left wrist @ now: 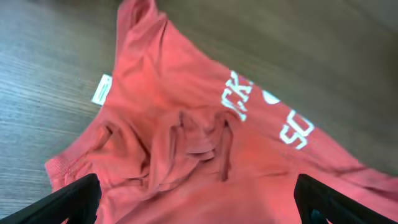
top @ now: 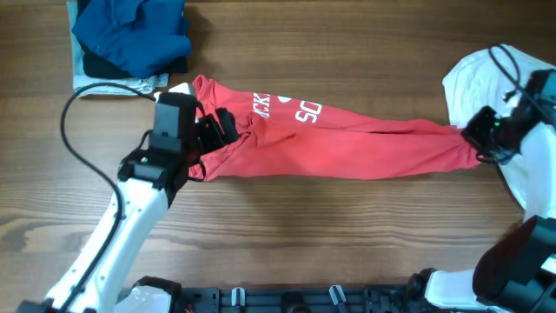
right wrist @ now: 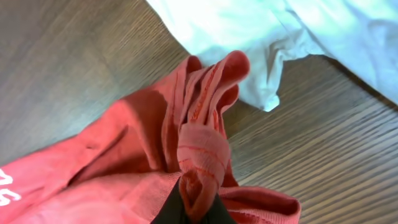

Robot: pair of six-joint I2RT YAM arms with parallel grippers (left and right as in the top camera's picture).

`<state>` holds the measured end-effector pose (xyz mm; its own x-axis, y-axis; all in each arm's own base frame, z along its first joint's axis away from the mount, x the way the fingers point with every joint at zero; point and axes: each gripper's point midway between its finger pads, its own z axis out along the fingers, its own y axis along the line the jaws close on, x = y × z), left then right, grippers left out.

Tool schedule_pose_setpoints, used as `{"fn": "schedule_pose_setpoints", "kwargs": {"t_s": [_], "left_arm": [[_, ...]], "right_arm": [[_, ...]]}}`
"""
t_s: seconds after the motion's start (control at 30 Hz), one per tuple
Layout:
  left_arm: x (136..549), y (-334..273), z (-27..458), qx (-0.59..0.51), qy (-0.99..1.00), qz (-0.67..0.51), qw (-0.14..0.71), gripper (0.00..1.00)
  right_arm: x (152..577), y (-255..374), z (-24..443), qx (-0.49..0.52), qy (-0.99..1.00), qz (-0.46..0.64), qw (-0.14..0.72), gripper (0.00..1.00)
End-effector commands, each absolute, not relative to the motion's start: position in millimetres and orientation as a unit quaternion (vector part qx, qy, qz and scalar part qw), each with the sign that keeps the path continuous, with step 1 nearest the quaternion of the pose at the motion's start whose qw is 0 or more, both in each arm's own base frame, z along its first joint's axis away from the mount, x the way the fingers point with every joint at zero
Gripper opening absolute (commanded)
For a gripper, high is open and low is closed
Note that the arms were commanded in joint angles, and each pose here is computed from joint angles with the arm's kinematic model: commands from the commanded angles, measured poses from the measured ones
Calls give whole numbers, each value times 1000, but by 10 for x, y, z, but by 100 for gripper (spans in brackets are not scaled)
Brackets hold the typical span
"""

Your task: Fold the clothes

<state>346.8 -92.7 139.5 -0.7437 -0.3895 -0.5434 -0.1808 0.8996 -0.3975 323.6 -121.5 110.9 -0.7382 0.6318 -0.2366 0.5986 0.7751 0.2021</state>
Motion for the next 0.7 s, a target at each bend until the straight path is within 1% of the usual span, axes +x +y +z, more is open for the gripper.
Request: {"fn": "schedule_pose_setpoints", "kwargs": {"t_s": [0.0, 0.13, 0.2, 0.3, 0.33, 0.4, 0.43, 0.47, 0.53, 0.57, 0.6, 0.63, 0.67], "left_arm": [[3452, -949, 1479, -141, 919, -167, 327, 100], [3438, -946, 1418, -142, 923, -163, 317, 100], [3436, -945, 1417, -142, 923, -163, 317, 100], [3410, -938, 1393, -143, 926, -160, 311, 100], [3396, -935, 1381, -143, 927, -159, 307, 100], [3391, -933, 1377, -143, 928, -158, 306, 100], [3391, -934, 1377, -143, 928, -158, 306, 100], [3389, -933, 1375, -143, 928, -158, 306, 100], [3381, -931, 1367, -143, 929, -157, 304, 100], [3374, -929, 1361, -144, 929, -156, 302, 100], [3363, -927, 1353, -144, 930, -155, 300, 100], [3350, -923, 1340, -144, 932, -154, 296, 100], [3342, -921, 1335, -144, 932, -153, 295, 100]], "right_arm": [[3383, -855, 1163, 273, 949, 23, 154, 4], [3520, -85, 1172, 184, 969, 13, 162, 4], [3478, 322, 1137, 160, 975, 26, 153, 4], [3288, 742, 859, 116, 986, 39, 111, 4], [3230, 822, 733, 114, 988, 36, 95, 4], [3193, 890, 628, 108, 990, 32, 81, 5], [3206, 897, 627, 113, 990, 34, 82, 19], [3222, 933, 653, 108, 990, 44, 84, 38], [3289, 986, 809, 97, 990, 57, 90, 40], [3378, 1005, 1030, 98, 987, 65, 106, 49], [3464, 988, 1243, 99, 985, 69, 122, 81], [3584, 963, 1506, 82, 983, 76, 145, 86], [3646, 927, 1592, 68, 982, 75, 158, 79]]}}
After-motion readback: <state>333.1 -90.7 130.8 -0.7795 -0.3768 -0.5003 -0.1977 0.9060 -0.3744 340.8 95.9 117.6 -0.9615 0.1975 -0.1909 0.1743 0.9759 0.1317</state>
